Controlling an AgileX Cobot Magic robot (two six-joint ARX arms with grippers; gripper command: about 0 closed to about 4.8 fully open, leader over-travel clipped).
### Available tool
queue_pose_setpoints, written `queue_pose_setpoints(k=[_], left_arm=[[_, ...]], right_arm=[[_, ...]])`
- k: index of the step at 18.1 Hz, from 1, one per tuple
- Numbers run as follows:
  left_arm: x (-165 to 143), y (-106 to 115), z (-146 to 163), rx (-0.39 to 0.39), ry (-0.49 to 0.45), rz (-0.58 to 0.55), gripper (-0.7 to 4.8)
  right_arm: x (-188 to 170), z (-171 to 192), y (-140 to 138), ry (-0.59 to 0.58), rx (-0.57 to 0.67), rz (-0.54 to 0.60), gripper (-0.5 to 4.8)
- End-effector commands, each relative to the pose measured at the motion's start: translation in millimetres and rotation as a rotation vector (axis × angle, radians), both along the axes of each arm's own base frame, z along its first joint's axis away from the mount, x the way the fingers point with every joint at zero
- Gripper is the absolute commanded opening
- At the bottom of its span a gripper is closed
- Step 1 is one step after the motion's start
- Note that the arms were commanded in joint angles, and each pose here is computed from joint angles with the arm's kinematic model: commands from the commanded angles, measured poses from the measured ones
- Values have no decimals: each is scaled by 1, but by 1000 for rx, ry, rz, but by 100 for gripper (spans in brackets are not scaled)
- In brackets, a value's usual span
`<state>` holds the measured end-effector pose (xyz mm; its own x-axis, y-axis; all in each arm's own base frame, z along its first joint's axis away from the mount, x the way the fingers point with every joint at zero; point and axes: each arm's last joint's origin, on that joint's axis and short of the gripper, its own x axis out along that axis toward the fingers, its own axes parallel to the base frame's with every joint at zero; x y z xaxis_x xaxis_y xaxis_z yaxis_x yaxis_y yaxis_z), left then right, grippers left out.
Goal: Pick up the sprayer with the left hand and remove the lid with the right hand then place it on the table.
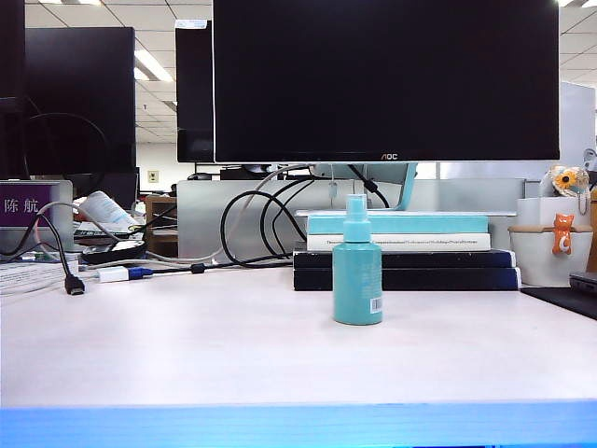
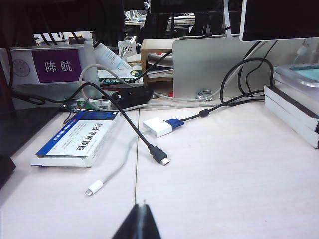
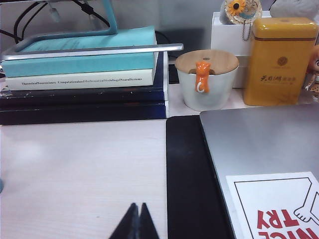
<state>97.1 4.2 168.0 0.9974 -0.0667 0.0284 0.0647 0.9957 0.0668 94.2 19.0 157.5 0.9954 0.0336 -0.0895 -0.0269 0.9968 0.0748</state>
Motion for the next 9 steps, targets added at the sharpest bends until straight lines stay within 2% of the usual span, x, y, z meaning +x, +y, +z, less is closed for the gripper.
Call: queue_pose_setpoints(k=[1,5,6,7,8,9], left_arm=[[0,0,2,10,-17,-5,-5],[0,0,2,7,-17,-6,-5],[0,0,3,-31,-27,-14,-5],[-3,-4,21,-207,-167,-146,-5],[-7,-4,32,-271,-223,-178,-5],[-10,-5,45,-291,-257,-195,-5]], right_arm=[[0,1,0,-19,5,-4,-6],[0,1,0,-20,6,-3,-6],[0,1,0,-21,6,-2,-6],[0,11,2,-109,41,59,-6],[-1,19,2,-150,51,63,-6],[-3,28,1,-176,57,57,-6]])
